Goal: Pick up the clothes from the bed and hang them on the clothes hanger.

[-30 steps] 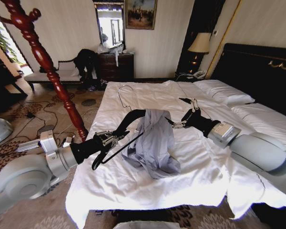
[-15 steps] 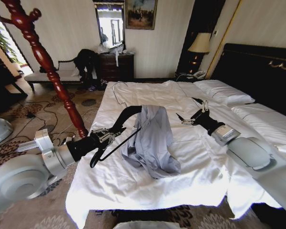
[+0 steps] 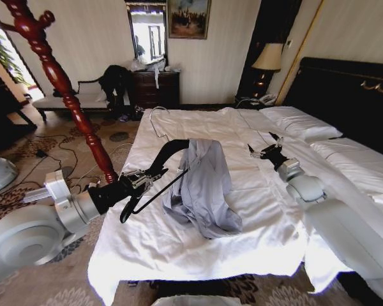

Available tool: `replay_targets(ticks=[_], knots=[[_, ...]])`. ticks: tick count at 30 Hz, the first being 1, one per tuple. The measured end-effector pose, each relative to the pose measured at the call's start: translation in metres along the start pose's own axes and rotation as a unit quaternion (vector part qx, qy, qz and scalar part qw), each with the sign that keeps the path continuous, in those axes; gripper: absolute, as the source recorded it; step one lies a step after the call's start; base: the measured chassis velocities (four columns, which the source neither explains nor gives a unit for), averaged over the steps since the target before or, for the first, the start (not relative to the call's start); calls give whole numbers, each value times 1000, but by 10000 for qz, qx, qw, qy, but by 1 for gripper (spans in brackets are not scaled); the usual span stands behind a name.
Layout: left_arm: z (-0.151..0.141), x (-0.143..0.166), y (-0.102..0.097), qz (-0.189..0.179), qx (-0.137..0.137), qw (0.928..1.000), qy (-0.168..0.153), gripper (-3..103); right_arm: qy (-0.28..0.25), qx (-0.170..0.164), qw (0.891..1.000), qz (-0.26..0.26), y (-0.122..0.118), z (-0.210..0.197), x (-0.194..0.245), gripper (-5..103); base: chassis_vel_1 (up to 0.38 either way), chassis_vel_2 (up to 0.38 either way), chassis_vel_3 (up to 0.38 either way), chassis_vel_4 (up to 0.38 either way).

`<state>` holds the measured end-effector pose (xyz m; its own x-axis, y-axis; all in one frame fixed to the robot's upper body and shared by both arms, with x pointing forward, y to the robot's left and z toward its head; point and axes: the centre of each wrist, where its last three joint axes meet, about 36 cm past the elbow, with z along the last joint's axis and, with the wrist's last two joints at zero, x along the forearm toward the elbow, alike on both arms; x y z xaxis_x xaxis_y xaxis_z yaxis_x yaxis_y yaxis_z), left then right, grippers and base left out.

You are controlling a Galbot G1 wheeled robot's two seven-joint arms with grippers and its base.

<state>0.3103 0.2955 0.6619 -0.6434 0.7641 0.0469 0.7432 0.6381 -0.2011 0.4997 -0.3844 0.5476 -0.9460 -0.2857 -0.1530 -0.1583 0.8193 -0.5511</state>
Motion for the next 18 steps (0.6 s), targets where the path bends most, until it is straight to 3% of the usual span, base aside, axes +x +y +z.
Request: replay_targets(ticks=[2, 12, 18], knots=[[0, 0, 0, 24, -4, 10000, -19, 16, -84, -27, 9998, -162, 9, -15, 9, 100, 0, 0, 0, 0], [-7, -1, -1, 150, -144, 9998, -32, 16, -347, 392, 9979, -372, -1, -48, 26, 100, 0, 0, 0, 0], [-7, -1, -1, 142, -145, 9998, -57, 16, -663, 558, 9944, -602, 9, -83, 44, 100, 0, 0, 0, 0]])
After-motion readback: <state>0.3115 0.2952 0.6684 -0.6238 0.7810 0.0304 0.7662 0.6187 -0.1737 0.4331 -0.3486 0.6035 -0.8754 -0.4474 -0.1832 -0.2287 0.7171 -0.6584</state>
